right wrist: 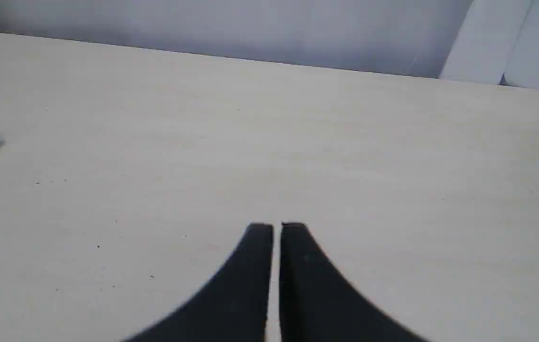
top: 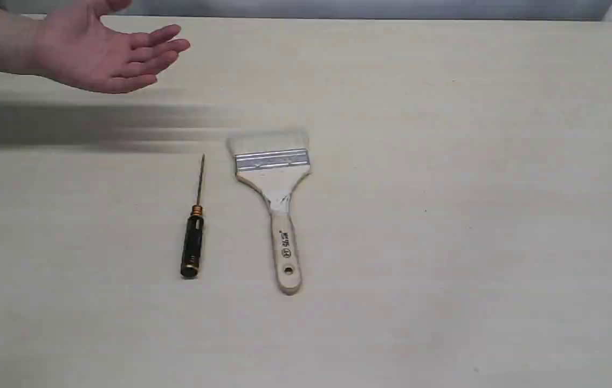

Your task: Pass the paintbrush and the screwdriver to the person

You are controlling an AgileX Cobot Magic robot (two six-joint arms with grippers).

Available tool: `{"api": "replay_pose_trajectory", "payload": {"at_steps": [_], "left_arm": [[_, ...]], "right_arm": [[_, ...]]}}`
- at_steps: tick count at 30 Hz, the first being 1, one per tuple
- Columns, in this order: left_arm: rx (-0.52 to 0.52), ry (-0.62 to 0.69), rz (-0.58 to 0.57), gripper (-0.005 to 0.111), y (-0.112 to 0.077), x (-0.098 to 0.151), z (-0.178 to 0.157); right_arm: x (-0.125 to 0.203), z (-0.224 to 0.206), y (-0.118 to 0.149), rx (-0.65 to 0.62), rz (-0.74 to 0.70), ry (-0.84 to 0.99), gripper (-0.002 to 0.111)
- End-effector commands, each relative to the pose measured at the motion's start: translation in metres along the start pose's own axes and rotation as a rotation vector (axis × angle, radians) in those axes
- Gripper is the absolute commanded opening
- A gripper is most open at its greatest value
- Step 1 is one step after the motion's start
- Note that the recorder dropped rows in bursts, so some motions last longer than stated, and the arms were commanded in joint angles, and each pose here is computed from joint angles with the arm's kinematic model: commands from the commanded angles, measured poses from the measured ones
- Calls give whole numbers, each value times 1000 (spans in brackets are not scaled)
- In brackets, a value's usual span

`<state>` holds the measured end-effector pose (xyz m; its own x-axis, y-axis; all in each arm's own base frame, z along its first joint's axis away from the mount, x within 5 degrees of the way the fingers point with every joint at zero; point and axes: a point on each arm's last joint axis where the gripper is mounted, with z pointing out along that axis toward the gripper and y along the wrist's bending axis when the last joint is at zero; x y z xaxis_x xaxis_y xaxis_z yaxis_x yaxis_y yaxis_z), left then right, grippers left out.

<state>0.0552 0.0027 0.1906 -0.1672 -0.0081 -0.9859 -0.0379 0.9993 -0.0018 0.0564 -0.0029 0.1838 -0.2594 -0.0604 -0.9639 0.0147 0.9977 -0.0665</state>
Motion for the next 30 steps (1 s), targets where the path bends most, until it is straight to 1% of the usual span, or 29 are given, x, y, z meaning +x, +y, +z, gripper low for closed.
{"api": "replay_pose_trajectory", "payload": {"at_steps": [1,21,23,26,28,30], "left_arm": [[10,-6,-5,0,-1,0,0],[10,-6,-5,0,-1,0,0],[10,-6,-5,0,-1,0,0],[9,-6,-2,0,-1,0,0],[9,-6,-2,0,-1,0,0],[9,-6,-2,0,-1,0,0]], "right_arm": [[1,0,0,-2,-2,-3,4],[1,0,0,-2,-2,-3,4],[0,0,-1,6,-35,-11,4],[-8,-1,-1,14,-79,-103,4],[-18,-2,0,6,-80,-209,4],[-31,-6,2,-4,-78,-355,4]]}}
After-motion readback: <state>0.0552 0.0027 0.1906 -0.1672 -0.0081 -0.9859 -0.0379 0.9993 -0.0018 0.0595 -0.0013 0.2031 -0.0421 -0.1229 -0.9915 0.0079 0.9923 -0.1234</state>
